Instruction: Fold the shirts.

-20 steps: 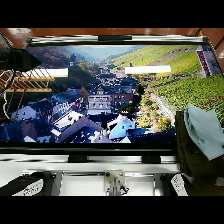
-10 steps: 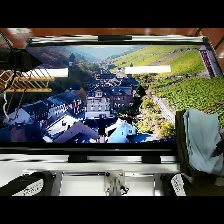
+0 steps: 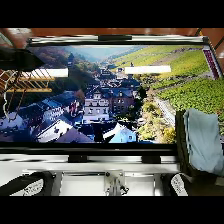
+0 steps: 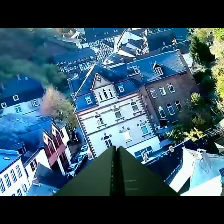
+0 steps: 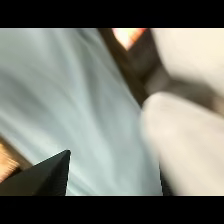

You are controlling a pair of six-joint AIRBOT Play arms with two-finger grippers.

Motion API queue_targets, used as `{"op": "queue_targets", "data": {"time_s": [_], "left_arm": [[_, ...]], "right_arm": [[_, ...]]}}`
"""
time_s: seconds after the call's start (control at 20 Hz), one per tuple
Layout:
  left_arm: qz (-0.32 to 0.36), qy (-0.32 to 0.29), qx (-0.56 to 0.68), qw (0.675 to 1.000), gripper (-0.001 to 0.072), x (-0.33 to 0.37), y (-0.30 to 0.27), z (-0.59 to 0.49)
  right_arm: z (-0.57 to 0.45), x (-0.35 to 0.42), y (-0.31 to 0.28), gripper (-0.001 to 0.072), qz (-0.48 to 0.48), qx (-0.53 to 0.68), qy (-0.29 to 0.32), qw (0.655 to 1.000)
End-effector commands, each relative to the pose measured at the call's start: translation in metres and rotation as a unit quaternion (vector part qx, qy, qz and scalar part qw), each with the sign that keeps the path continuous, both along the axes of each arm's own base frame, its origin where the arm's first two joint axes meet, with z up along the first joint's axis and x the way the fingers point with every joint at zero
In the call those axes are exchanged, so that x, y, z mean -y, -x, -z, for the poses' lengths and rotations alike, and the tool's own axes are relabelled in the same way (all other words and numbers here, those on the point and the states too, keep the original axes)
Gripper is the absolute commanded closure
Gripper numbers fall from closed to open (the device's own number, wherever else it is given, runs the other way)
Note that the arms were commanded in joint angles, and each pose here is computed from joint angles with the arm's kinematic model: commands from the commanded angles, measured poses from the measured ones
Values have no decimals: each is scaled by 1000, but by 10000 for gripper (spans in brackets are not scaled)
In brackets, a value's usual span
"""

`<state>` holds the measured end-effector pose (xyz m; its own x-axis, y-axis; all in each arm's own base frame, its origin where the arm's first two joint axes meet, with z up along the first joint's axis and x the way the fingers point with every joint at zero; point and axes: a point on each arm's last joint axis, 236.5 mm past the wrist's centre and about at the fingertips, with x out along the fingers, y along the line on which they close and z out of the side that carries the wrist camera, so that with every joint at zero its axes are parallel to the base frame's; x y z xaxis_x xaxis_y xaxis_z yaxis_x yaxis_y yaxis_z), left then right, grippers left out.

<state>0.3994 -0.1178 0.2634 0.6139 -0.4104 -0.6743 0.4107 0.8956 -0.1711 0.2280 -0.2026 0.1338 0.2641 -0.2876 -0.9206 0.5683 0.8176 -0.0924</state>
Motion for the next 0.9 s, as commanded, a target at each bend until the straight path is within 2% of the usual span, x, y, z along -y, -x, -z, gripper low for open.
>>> {"op": "queue_targets", "data": {"time_s": [0.0,0.1,0.15,0.3,0.4,0.5,0.85], "left_arm": [[-11,-20,-25,999,674,-5,-26,32],[-4,-46,-59,997,677,4,-45,72],[1,-70,-84,994,678,10,-49,96],[1,-203,-173,964,662,18,-35,168],[20,-221,-198,955,299,39,-24,187],[4,-203,-189,961,284,55,-27,186],[-17,-190,-194,962,286,58,-28,187]], "right_arm": [[-51,-81,-143,71,-179,189,-25,965],[-46,-152,-197,71,-232,218,-46,947],[-28,-182,-206,71,-263,192,-47,945],[56,-229,-174,71,-304,3,-67,950],[84,-247,-142,71,-311,-87,-115,939],[86,-255,-130,71,-312,-109,-140,933],[85,-247,-132,71,-311,-107,-121,937]]}}
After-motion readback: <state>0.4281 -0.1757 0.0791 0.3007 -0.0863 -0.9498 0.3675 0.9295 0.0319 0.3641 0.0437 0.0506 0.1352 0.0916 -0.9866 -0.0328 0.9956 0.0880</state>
